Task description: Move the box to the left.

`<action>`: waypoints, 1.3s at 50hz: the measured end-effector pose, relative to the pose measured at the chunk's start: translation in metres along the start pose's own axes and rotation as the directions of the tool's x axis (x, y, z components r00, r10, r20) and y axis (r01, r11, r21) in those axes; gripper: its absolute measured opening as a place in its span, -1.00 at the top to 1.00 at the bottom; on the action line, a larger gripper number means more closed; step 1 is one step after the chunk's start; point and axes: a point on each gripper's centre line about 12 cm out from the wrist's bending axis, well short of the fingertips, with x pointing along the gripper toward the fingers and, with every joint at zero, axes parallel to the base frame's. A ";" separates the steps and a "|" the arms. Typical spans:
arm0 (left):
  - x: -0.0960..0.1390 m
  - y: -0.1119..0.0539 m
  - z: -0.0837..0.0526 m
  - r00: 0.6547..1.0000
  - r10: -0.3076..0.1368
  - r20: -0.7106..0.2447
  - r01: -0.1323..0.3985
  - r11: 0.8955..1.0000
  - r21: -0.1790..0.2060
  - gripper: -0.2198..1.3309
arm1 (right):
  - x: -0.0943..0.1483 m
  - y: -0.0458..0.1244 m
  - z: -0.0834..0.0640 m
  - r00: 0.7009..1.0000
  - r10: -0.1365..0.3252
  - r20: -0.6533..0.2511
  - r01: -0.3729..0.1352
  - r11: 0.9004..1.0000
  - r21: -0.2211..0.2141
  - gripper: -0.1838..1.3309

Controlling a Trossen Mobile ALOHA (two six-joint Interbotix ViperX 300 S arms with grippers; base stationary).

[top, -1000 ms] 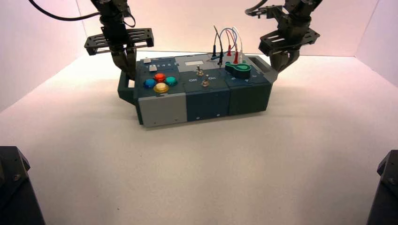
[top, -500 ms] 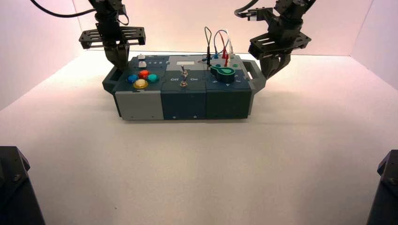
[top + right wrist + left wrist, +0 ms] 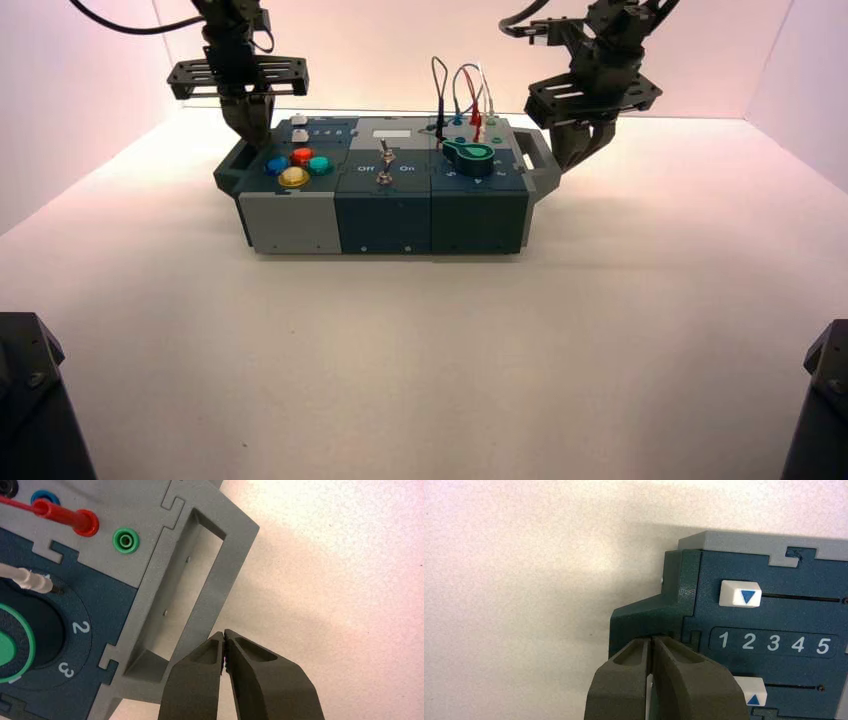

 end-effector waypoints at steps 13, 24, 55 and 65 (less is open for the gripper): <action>0.001 0.021 -0.002 1.000 0.024 0.002 -0.024 1.000 -0.016 0.92 | 0.003 0.010 0.006 1.000 0.010 0.007 -0.010 1.000 -0.023 0.83; 0.002 0.037 -0.004 0.999 0.040 -0.007 -0.040 0.998 -0.043 0.91 | 0.008 0.023 0.017 1.000 0.020 0.017 -0.019 0.998 -0.056 0.83; -0.008 0.072 -0.028 0.997 0.062 -0.035 -0.066 0.988 -0.140 0.92 | 0.014 0.054 0.046 0.998 0.046 0.047 -0.038 0.986 -0.160 0.83; -0.010 0.072 -0.035 0.998 0.057 -0.022 -0.059 0.988 -0.141 0.92 | 0.013 0.054 0.048 0.998 0.047 0.049 -0.038 0.986 -0.160 0.83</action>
